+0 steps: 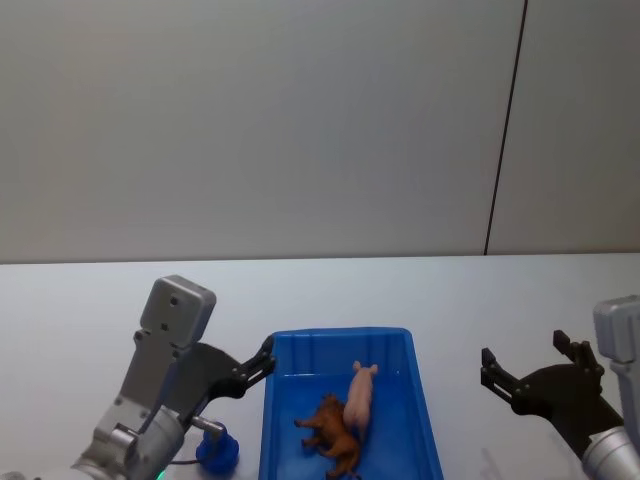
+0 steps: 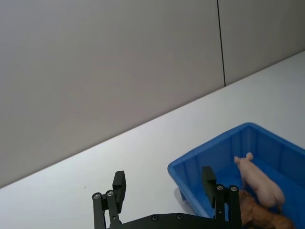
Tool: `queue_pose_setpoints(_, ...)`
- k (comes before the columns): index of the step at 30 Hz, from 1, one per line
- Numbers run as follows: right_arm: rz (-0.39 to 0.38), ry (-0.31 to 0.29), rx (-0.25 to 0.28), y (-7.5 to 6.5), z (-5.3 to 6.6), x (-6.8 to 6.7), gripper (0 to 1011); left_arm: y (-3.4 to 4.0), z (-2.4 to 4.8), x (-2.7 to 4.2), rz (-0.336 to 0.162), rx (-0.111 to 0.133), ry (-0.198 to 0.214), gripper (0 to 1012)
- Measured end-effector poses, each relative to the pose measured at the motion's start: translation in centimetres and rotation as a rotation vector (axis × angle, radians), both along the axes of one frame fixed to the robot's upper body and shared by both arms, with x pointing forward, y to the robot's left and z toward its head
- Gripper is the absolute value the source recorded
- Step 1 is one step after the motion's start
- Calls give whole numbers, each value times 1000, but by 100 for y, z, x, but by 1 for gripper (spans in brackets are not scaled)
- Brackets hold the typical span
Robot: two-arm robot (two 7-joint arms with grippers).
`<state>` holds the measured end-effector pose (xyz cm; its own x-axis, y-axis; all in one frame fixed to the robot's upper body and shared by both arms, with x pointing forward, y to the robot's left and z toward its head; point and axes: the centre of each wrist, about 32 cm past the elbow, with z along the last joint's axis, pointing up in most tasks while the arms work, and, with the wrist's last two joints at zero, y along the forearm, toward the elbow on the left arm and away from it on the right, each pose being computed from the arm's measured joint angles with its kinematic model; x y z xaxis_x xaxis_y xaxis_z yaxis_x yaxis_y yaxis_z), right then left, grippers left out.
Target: Pick up the two dolls from the table and place them into the box.
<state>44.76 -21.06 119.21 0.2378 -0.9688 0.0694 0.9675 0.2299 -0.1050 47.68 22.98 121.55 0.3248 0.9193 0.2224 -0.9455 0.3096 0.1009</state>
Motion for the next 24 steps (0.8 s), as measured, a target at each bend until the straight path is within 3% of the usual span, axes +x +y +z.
queue_pose_setpoints(10,-4,0,0,-4,2,-5,1001,139,7,-7,29,0,107,1001)
queue_pose_setpoints(24,-6,0,0,-7,4,-9,1001,272,-93,83,32,-1,235,1001)
